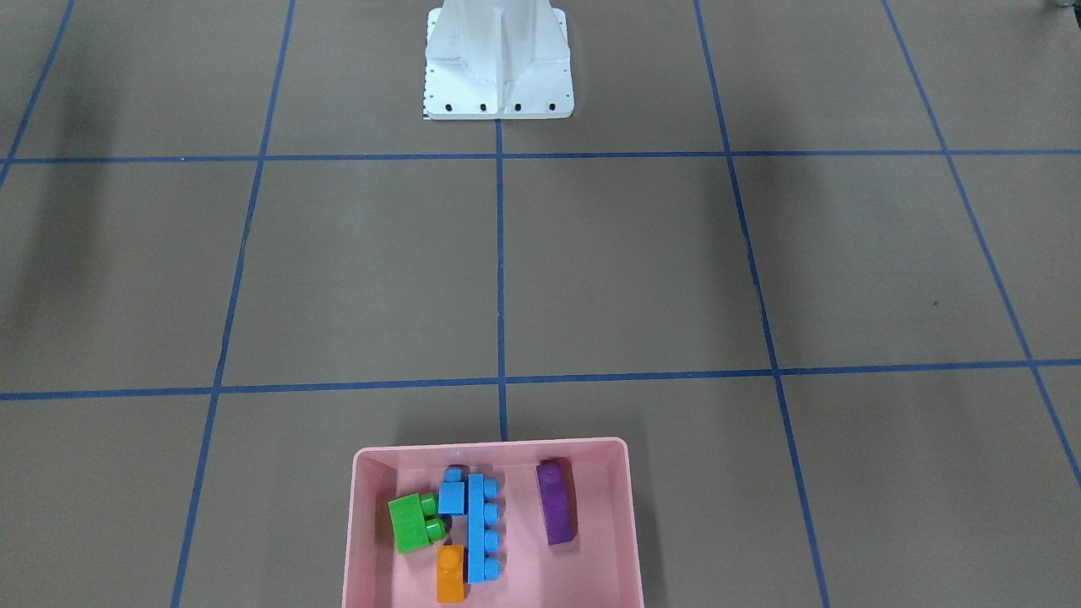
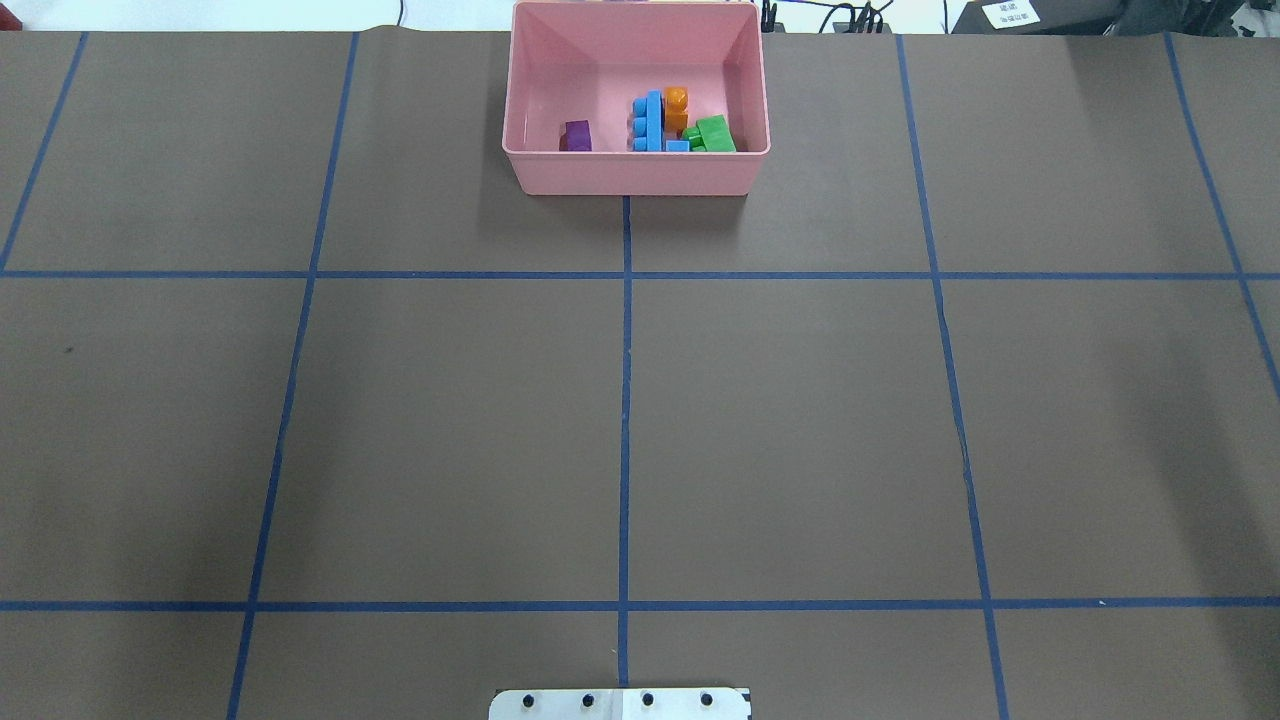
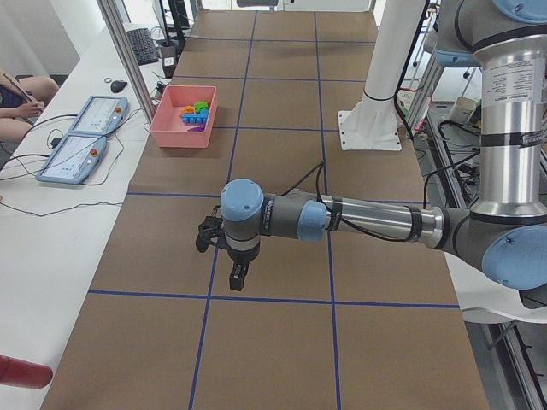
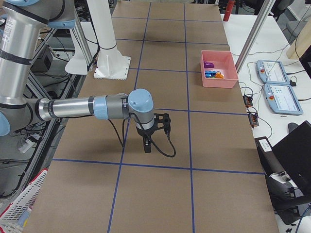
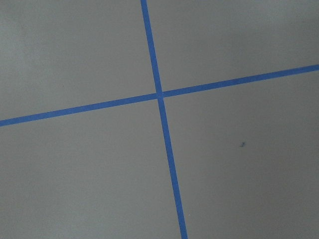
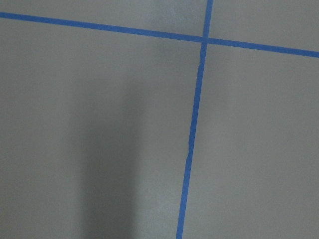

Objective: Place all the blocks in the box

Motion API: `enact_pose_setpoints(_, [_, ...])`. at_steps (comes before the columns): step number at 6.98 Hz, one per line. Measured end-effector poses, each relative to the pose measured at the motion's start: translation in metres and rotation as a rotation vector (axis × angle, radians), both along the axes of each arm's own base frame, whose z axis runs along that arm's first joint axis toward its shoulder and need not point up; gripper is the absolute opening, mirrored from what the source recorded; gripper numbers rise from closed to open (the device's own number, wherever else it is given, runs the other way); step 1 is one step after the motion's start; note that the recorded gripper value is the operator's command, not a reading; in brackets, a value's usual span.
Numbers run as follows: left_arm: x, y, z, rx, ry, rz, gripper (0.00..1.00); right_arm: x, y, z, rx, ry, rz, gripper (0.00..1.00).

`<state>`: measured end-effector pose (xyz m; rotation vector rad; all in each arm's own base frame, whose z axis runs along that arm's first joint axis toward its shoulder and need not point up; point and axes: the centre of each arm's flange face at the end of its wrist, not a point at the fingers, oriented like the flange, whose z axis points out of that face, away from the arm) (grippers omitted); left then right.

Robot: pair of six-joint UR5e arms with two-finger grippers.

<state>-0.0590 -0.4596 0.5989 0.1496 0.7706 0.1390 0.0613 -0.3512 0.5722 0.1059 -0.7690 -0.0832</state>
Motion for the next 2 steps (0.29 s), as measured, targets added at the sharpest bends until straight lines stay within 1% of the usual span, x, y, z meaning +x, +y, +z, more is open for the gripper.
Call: enact_pose_setpoints(2, [0.0002,-0.001,-0.0004,0.002,0.0,0.001,1.0,-0.0001,-0.0004,-0.001,0.002,-0.002,0.0,1.0])
